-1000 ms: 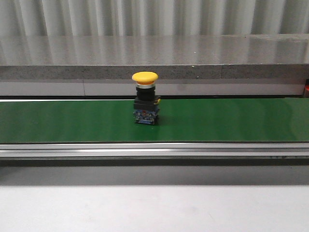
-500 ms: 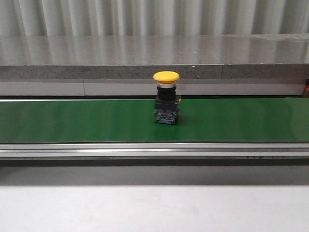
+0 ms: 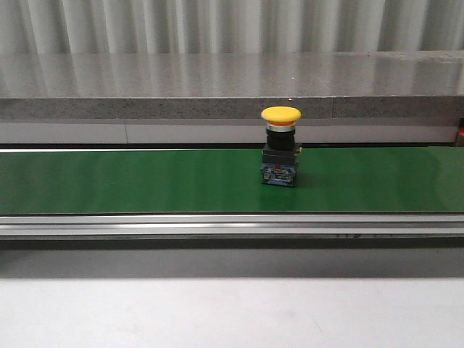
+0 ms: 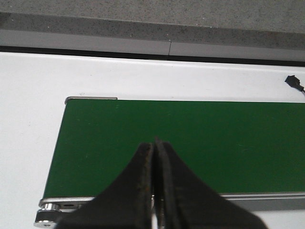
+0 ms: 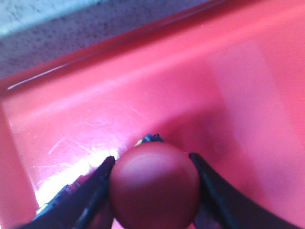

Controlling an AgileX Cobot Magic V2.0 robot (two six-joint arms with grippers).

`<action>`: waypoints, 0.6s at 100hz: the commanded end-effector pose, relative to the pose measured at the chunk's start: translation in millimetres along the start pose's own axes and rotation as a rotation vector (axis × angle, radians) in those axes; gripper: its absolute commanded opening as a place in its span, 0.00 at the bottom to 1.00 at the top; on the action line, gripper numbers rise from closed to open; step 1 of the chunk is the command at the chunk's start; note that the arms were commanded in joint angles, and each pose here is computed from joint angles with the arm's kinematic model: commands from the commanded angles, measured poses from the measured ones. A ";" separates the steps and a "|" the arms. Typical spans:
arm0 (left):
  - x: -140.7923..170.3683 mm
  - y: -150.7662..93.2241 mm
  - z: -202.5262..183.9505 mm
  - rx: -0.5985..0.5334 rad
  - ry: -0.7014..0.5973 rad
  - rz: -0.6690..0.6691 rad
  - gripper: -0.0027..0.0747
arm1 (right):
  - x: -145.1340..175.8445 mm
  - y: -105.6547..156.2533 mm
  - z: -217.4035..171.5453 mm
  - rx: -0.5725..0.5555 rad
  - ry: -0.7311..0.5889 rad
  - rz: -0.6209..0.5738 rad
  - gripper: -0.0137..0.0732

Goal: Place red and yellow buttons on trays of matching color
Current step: 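Carry the red button with the right gripper and release it in the red tray, then move the right gripper to the yellow button at the belt end and grasp it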

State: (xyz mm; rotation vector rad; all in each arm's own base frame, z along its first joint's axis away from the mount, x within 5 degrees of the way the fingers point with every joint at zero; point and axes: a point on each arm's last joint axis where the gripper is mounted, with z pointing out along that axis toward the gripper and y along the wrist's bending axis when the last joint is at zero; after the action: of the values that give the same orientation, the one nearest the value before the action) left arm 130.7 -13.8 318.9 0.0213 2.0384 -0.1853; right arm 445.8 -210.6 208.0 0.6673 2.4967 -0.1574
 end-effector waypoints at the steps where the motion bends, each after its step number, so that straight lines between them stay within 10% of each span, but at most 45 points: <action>1: -13.7 -2.2 -4.7 0.008 -0.094 -0.001 0.01 | -23.6 -4.3 -35.6 -0.005 -0.140 0.009 0.39; 29: -13.7 -2.2 -4.7 0.008 -0.094 -0.001 0.01 | -22.8 -5.2 -36.9 -0.003 -0.128 0.010 0.76; 60: -13.7 -2.2 -4.7 0.008 -0.094 -0.001 0.01 | -33.3 -5.1 -82.4 -0.007 -0.200 0.012 0.78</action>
State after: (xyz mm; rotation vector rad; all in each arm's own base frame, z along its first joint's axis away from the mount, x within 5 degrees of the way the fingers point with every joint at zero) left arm 130.7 -13.8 318.9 0.0213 2.0384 -0.1853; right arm 439.4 -211.4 225.7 0.6775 2.4803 -0.1599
